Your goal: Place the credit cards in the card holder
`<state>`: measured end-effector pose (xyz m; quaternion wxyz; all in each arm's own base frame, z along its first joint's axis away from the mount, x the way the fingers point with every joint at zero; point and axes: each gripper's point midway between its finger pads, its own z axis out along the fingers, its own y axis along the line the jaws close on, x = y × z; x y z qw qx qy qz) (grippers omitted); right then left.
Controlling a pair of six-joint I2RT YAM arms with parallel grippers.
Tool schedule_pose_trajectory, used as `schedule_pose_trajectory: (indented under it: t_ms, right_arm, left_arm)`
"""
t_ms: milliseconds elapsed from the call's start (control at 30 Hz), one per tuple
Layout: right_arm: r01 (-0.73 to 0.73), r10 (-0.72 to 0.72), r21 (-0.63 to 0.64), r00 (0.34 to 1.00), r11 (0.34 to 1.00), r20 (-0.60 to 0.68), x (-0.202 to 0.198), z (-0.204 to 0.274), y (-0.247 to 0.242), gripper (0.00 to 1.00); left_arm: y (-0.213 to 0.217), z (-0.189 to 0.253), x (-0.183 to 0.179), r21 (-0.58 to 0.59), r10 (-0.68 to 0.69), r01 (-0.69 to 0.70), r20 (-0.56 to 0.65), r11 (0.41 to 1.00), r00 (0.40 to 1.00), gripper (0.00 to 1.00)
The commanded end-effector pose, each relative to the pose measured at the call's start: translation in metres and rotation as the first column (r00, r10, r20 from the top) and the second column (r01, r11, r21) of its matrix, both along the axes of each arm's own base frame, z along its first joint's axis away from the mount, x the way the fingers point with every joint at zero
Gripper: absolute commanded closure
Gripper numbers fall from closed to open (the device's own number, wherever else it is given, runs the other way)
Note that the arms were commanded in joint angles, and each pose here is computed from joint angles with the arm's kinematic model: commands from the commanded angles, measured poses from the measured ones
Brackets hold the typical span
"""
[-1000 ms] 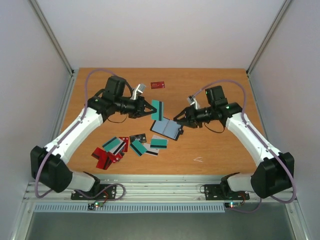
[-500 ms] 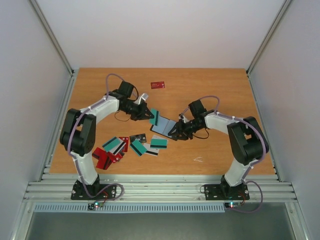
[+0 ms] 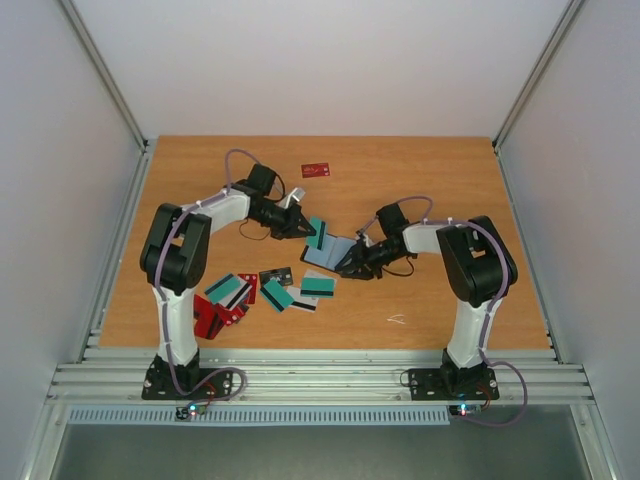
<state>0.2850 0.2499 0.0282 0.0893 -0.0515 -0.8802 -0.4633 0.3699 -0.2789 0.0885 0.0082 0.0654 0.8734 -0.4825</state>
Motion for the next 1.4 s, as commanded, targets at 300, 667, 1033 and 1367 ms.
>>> schedule_pose_trajectory:
  t_ms: [300, 667, 1033, 1367]
  right_arm:
    - [0.048, -0.043, -0.103, 0.998, 0.994, 0.054, 0.026, -0.012, -0.05, 0.7]
    - [0.15, -0.154, 0.049, 0.984, 0.987, 0.089, 0.047, 0.032, -0.062, 0.67]
    - [0.243, -0.242, -0.042, 0.97, 0.969, 0.039, 0.055, 0.01, -0.084, 0.67]
    - [0.229, -0.229, -0.036, 0.973, 0.973, 0.011, 0.052, 0.0, -0.083, 0.67]
  left_arm:
    - [-0.021, -0.013, 0.006, -0.042, -0.054, 0.056, 0.05, 0.998, 0.997, 1.0]
    - [-0.03, -0.031, 0.001, -0.012, -0.026, 0.027, 0.017, 1.0, 0.999, 1.0]
    - [-0.026, -0.045, -0.002, 0.012, 0.003, -0.003, -0.01, 1.0, 1.0, 1.0]
    - [-0.038, -0.049, -0.008, -0.017, -0.023, 0.022, -0.054, 1.0, 0.998, 1.0]
